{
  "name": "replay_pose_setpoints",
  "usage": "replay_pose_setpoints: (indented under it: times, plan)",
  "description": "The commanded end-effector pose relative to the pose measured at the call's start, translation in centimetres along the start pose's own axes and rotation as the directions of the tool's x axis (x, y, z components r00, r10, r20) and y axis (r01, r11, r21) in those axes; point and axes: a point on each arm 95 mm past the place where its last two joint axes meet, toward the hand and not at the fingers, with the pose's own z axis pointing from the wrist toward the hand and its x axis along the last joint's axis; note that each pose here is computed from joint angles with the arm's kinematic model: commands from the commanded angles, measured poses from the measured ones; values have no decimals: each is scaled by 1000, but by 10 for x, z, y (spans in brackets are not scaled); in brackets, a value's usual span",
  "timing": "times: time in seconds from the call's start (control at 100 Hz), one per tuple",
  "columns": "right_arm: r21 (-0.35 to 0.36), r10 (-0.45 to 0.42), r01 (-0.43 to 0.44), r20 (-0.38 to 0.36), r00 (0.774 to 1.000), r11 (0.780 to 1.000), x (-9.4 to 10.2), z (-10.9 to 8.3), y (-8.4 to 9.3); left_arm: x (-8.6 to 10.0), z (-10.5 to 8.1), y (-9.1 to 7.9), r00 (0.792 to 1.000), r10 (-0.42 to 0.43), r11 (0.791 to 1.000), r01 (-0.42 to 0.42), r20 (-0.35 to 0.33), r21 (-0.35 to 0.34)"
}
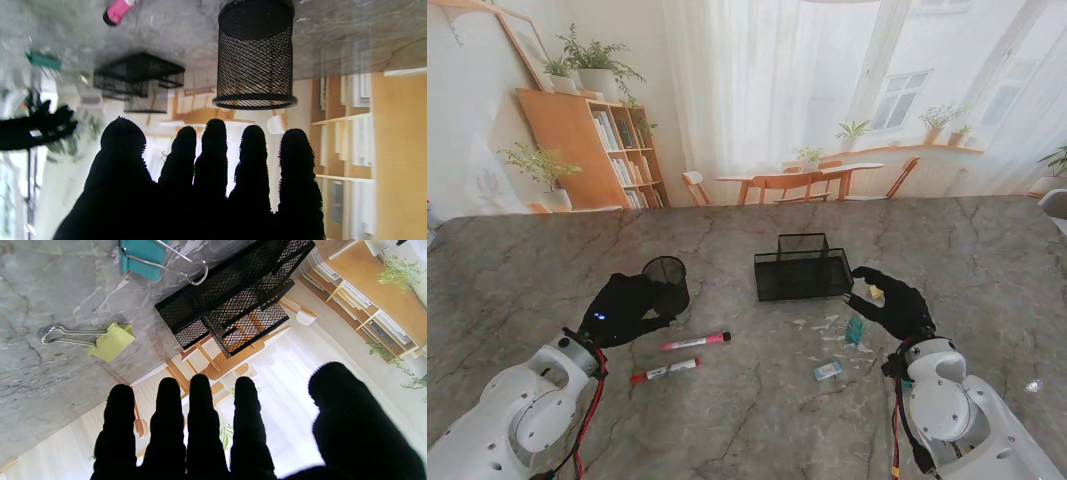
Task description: Organize desk stationery
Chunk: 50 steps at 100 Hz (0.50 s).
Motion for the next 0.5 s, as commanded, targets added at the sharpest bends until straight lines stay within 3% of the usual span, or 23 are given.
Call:
replay_pose_setpoints:
  times: [0.0, 0.22, 0.49]
  plan:
    - [8, 5, -5, -2, 1000, 1000, 2, -1, -1, 2, 6, -3, 1000, -9, 1000, 9, -26, -17]
    - [0, 15, -15, 0, 1000, 1000, 3, 0, -1, 16, 29, 6, 989, 90, 991, -101, -119, -92]
    - [9, 40, -40, 3, 999, 999, 5, 1, -2, 35, 52, 26, 975, 128, 973, -159, -181, -165]
